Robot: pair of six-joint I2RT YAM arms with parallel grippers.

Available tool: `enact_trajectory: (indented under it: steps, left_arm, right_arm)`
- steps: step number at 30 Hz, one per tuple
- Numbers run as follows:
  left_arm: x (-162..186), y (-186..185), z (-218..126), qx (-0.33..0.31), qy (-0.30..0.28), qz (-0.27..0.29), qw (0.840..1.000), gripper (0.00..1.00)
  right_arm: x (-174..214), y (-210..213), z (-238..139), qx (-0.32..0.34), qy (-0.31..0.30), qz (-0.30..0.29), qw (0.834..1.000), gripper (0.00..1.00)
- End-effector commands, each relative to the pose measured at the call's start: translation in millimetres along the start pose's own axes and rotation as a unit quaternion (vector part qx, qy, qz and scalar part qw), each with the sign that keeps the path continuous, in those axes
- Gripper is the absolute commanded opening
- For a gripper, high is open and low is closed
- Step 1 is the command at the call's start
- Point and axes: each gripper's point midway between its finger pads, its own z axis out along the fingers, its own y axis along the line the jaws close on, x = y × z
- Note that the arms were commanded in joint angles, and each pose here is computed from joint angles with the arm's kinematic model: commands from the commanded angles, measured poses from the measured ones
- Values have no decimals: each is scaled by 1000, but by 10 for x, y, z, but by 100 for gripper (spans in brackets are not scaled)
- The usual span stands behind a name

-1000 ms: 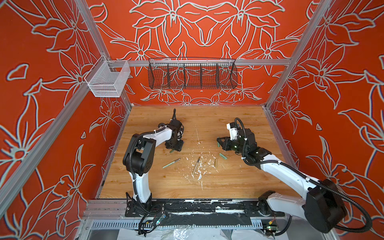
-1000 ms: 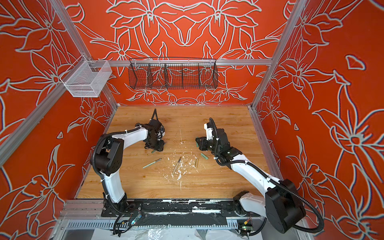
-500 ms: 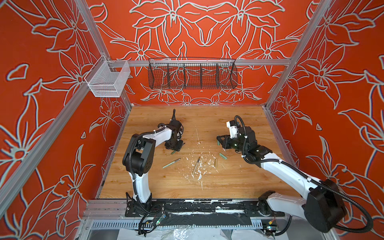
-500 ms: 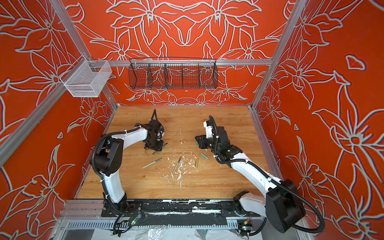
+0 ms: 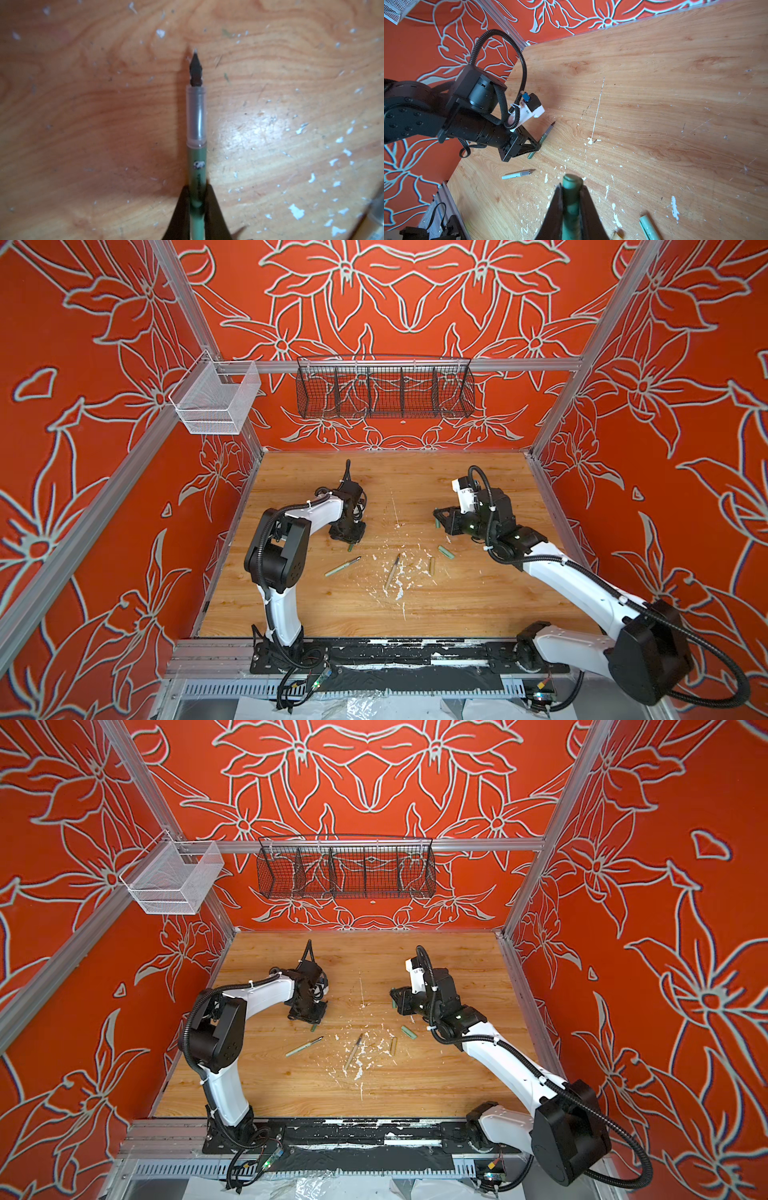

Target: Insert the pens into the pen caps

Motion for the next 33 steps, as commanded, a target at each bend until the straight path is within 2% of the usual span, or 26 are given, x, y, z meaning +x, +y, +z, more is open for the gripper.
enact_trajectory:
  steps: [1,3,11,17,20,24,30,33]
  left_arm:
    - [255,-45,155,14,56,-1,998,4]
    - [243,-49,154,16,56,-1,998,0]
    - [96,-155,-4,35,27,5,999,0]
    - [-202,-472,-555,75,-65,36,994,0]
    - [-285,-806,-925,106,-132,73,983,0]
    - [-232,-1353,-1368,174,-208,121,955,0]
    - [-28,-1869,-1772,251,-277,168,912,0]
    - [51,-1954,-1890,264,-296,179,900,0]
  right_arm:
    - [-95,40,-51,1,-8,-9,1000,0]
    - [-106,50,-52,-1,-9,-9,1000,0]
    - [-288,111,-128,-4,-45,-8,999,0]
    - [-499,248,-246,-23,-81,-5,996,0]
    - [-601,327,-322,-34,-98,-3,995,0]
    - [-729,455,-448,-58,-126,1,990,0]
    - [-889,671,-683,-109,-171,14,979,0]
    - [-978,756,-882,-129,-205,23,970,0]
